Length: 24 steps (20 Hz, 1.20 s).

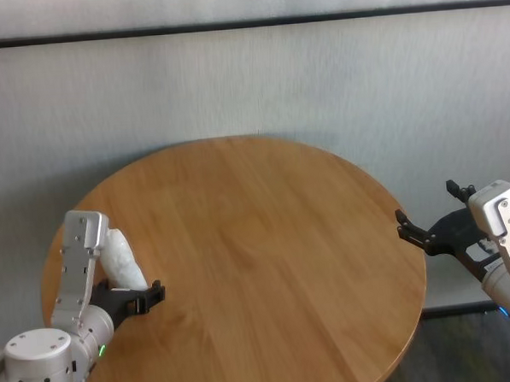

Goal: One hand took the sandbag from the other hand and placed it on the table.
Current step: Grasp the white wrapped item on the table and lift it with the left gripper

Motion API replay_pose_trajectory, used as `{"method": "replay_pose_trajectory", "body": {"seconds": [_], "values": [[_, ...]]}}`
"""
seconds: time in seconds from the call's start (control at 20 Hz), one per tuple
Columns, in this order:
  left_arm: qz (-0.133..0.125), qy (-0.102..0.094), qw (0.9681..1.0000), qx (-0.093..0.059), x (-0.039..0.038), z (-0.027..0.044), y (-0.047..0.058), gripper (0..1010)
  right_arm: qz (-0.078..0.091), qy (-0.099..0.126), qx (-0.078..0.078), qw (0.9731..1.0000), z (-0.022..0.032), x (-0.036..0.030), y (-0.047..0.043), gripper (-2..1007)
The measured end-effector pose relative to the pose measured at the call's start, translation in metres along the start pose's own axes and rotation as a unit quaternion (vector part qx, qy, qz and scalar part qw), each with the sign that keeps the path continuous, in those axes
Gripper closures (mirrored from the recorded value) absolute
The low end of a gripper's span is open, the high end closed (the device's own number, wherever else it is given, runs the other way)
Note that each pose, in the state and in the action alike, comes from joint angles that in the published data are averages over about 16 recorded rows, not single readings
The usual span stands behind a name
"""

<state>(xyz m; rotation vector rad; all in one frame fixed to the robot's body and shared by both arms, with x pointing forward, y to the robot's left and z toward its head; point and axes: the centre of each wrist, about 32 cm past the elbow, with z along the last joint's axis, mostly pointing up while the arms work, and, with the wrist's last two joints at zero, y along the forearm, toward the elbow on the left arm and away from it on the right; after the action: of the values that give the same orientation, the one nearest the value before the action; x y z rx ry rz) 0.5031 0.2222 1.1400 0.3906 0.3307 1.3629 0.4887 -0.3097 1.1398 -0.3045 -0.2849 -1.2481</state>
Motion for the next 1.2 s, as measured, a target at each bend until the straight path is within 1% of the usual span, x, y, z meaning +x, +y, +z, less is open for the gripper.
{"method": "replay_pose_trajectory", "body": {"seconds": [0.25,0.85,1.2], "values": [[0.000,0.002,1.0000,0.000,0.0000,0.0003,0.0001,110,0.000,0.000,0.000,1.0000,0.0000,0.0000,0.0000,2],[0.000,0.004,1.0000,0.000,-0.0001,0.0008,0.0002,432,0.000,0.000,0.000,1.0000,0.0000,0.0000,0.0000,3],[0.000,0.004,1.0000,0.000,-0.0001,0.0010,0.0003,551,0.000,0.000,0.000,1.0000,0.0000,0.0000,0.0000,3]]}}
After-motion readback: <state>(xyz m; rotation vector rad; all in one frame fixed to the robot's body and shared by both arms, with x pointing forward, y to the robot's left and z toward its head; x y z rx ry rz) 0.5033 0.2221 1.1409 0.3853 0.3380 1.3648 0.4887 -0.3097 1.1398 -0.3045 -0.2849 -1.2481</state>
